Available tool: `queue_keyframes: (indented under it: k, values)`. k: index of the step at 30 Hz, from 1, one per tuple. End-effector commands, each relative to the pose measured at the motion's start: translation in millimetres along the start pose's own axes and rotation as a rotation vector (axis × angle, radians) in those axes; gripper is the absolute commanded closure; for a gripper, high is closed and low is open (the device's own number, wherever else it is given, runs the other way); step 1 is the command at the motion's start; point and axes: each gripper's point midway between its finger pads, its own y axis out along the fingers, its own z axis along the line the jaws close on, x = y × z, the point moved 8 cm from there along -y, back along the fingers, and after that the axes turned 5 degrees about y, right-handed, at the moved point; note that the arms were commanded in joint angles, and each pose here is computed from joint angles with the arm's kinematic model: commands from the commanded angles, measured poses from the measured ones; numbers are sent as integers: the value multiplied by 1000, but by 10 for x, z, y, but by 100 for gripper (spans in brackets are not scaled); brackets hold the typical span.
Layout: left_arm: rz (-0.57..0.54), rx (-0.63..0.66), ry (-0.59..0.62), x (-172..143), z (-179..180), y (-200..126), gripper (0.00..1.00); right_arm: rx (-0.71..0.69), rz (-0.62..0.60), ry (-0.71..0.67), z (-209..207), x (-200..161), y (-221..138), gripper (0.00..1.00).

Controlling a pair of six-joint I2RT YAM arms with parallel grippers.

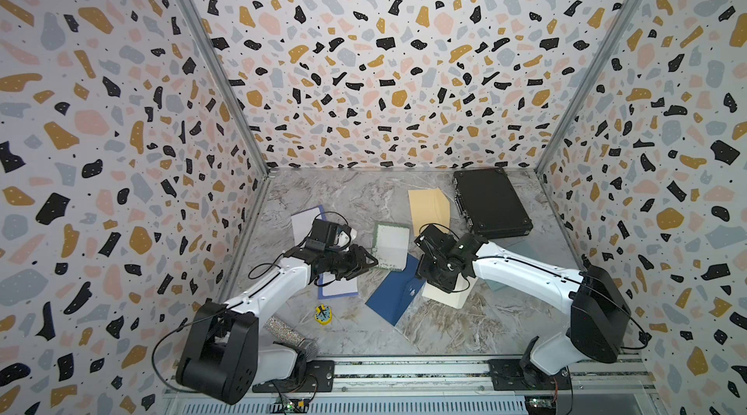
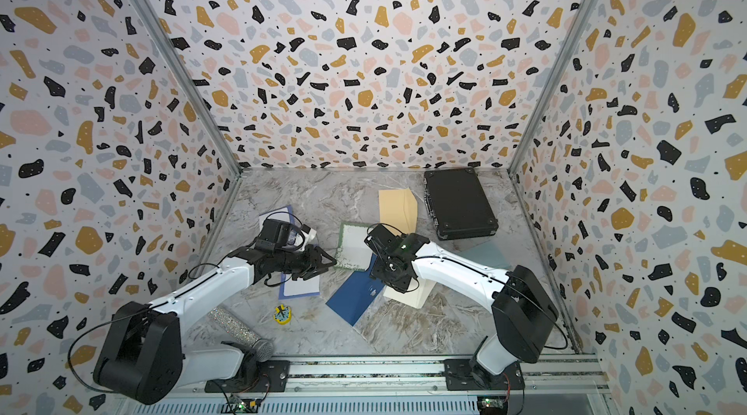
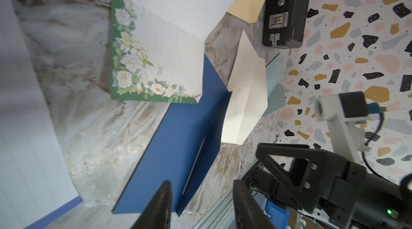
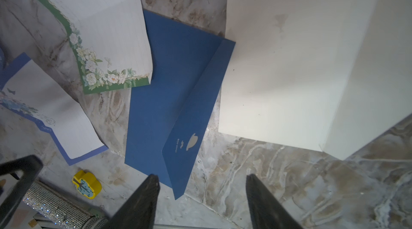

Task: Take the letter paper out of the envelope
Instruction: Pick up the envelope from the center of the board.

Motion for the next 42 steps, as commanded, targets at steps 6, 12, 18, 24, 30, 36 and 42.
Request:
queue_keyframes:
  k: [6,12,18,24,30,36,42]
  values:
    - [-81,-67,-51,-218,-125,-247,51,-78,10,127,105,-103,169,34]
    - [-100,-36,-42,-423,-202,-456,48,-73,-5,95,255,-135,251,28]
    - [-130,-16,-34,-578,-208,-610,47,-83,20,103,255,-231,438,17]
    - [-137,-11,-73,-643,-206,-668,48,-97,38,142,224,-262,640,28]
    - [-145,-8,-94,-652,-188,-665,51,-143,3,168,194,-232,666,44]
    - [-131,-9,-100,-650,-179,-643,52,-178,-21,238,121,-226,683,78]
    - [-114,-11,-88,-634,-192,-631,52,-235,-150,232,114,-102,358,100]
